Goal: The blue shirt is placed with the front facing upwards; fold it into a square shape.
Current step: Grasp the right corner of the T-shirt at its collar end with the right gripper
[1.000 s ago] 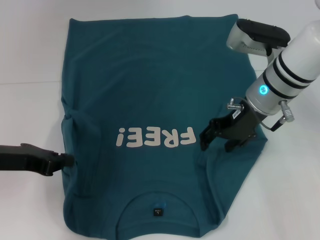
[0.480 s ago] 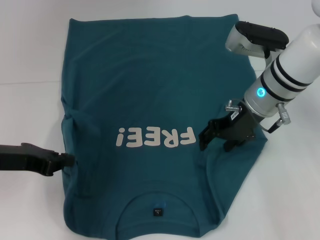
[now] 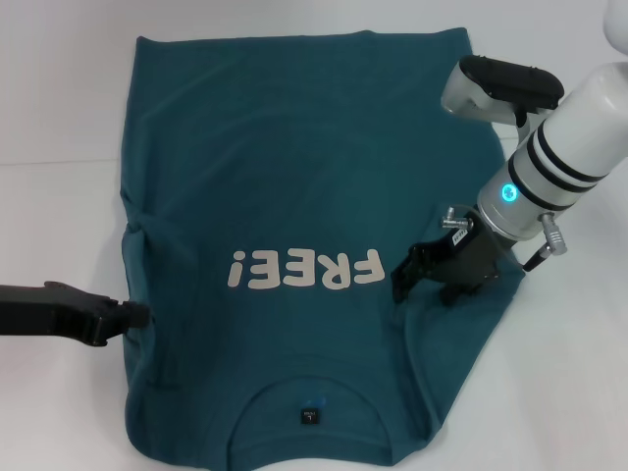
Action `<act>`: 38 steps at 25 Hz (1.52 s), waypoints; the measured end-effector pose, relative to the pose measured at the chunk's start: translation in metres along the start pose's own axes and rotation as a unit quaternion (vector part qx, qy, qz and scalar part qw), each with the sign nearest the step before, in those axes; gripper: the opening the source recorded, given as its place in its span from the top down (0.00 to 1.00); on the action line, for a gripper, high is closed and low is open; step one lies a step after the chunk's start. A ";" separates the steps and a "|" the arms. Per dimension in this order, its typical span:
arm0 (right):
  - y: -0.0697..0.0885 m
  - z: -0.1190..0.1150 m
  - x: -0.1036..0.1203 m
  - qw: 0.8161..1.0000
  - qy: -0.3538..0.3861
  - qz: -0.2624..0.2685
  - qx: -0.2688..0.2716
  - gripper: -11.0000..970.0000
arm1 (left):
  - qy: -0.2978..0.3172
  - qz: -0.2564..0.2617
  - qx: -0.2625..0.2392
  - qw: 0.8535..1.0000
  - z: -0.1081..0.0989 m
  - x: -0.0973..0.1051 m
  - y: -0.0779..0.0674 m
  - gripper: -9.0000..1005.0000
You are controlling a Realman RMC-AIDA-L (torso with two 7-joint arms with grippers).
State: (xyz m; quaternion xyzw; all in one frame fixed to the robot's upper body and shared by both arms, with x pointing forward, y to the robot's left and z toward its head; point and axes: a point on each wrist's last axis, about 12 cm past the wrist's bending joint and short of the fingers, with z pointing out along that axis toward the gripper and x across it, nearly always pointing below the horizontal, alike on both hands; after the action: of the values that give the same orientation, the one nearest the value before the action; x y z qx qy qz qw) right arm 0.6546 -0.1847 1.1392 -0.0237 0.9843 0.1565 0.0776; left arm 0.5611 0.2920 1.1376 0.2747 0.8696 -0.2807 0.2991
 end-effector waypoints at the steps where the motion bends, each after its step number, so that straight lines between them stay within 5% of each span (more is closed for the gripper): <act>1: 0.000 0.001 0.000 1.000 0.001 -0.001 0.001 0.27 | 0.000 0.000 0.000 1.000 0.000 0.000 0.000 0.99; 38: -0.007 0.002 -0.001 1.000 -0.008 0.004 0.007 0.27 | -0.001 0.008 0.008 1.000 0.005 -0.004 -0.002 0.99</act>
State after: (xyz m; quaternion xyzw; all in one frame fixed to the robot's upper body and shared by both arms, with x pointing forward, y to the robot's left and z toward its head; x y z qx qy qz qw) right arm 0.6563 -0.1901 1.1351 -0.0181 0.9849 0.1497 0.0850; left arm 0.5641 0.2859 1.1380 0.2841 0.8646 -0.2854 0.3005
